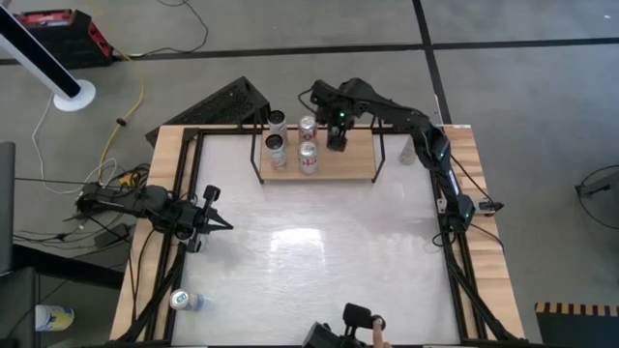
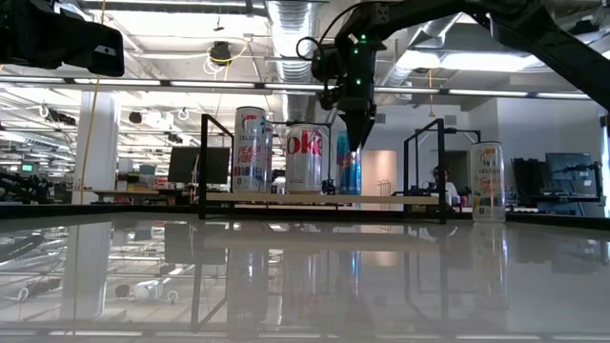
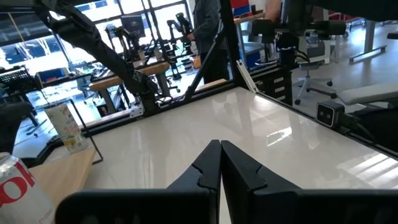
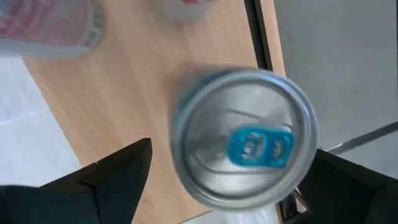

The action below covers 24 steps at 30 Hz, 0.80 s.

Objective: Place canned beverage on shelf
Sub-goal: Put the right blue soda can on the shelf, then put the right blue soda can on the shelf aligned with the other blue soda can

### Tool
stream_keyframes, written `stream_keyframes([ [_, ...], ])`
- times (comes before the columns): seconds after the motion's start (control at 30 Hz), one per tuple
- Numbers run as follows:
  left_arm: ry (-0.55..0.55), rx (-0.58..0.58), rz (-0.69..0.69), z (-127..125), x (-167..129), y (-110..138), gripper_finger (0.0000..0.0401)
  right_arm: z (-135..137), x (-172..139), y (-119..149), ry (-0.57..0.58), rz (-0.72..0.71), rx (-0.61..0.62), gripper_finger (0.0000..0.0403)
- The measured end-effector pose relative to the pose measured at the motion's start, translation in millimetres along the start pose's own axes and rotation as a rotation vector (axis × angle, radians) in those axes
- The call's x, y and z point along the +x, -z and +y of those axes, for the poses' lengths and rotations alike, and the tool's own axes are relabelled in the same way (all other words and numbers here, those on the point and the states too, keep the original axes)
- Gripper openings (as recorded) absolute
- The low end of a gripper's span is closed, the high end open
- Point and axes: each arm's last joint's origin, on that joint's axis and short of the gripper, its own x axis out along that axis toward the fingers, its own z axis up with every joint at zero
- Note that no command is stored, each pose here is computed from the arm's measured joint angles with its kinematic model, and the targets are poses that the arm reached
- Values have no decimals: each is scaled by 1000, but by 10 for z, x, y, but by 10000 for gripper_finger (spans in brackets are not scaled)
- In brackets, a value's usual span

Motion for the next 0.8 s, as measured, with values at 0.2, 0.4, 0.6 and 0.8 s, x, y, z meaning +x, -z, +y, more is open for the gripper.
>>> stream_keyframes([
  [0.2, 0, -1, 0, 0, 0, 0, 0, 0, -8, 41, 44, 52, 10, 389],
  [0.4, 0, -1, 0, 0, 0, 0, 0, -9, -112, 110, 71, 111, 44, 388],
  [0.6, 0, -1, -1, 0, 0, -1, 0, 80, -340, 103, 74, 53, 75, 388],
  [0.8, -4, -23, -1, 1, 0, -1, 0, 364, -798, 194, 55, -63, 76, 388],
])
